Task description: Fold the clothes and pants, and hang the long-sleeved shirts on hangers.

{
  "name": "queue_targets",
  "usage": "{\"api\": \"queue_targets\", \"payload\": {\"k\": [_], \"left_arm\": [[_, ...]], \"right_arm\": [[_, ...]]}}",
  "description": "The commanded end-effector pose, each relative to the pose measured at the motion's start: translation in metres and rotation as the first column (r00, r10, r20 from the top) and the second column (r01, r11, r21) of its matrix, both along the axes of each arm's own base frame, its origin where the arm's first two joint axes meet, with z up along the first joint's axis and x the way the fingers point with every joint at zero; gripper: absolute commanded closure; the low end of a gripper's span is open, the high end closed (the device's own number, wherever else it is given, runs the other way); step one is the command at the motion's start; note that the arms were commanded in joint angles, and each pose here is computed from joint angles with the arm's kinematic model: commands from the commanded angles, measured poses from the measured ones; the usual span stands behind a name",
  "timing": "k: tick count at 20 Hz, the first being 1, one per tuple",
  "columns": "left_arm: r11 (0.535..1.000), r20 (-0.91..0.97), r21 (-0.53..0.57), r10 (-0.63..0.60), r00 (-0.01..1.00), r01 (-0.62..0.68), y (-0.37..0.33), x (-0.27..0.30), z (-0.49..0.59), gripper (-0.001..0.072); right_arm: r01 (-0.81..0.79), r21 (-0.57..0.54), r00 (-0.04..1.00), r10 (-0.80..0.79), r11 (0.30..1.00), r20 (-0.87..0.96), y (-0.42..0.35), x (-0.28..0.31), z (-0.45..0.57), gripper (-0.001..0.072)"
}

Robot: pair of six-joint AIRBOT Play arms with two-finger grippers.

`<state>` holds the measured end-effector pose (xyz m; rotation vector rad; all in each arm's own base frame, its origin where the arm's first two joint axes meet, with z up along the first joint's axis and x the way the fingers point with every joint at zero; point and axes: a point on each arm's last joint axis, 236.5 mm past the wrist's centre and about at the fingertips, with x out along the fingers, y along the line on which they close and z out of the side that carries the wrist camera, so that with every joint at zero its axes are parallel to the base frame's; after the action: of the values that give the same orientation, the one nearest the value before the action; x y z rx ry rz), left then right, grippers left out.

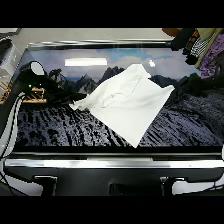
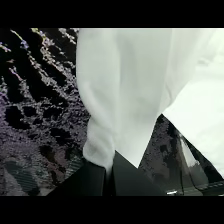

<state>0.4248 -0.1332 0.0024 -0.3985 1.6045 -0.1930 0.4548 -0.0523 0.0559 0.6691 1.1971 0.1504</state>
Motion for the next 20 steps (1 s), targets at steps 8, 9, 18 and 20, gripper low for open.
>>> {"api": "queue_targets", "payload": {"k": [8, 9, 18, 20], "left_arm": [[1.0, 0.004, -0.001, -0.02, 1.0, 0.02, -0.001, -0.001, 0.0, 0.0692], [1.0, 0.004, -0.001, -0.019, 1.0, 0.019, 0.0, -0.001, 0.0, 0.0692], [1.0, -0.001, -0.016, -0.02, 1.0, 0.02, -0.004, -0.002, 0.001, 0.0692], [1.0, -0.001, -0.015, -0.021, 1.0, 0.021, -0.004, -0.002, 0.001, 0.0692]], "right_arm": [[-0.155, 0.213, 0.934, 0.213, 0.965, -0.285, 0.189, -0.208, -0.124, 0.0211], [-0.154, 0.206, 0.929, 0.213, 0.966, -0.303, 0.194, -0.217, -0.133, 0.0211], [-0.149, 0.137, 0.945, 0.181, 0.979, -0.272, 0.219, -0.215, -0.15, 0.0211], [-0.143, 0.119, 0.951, 0.169, 0.983, -0.257, 0.225, -0.212, -0.152, 0.0213]]}}
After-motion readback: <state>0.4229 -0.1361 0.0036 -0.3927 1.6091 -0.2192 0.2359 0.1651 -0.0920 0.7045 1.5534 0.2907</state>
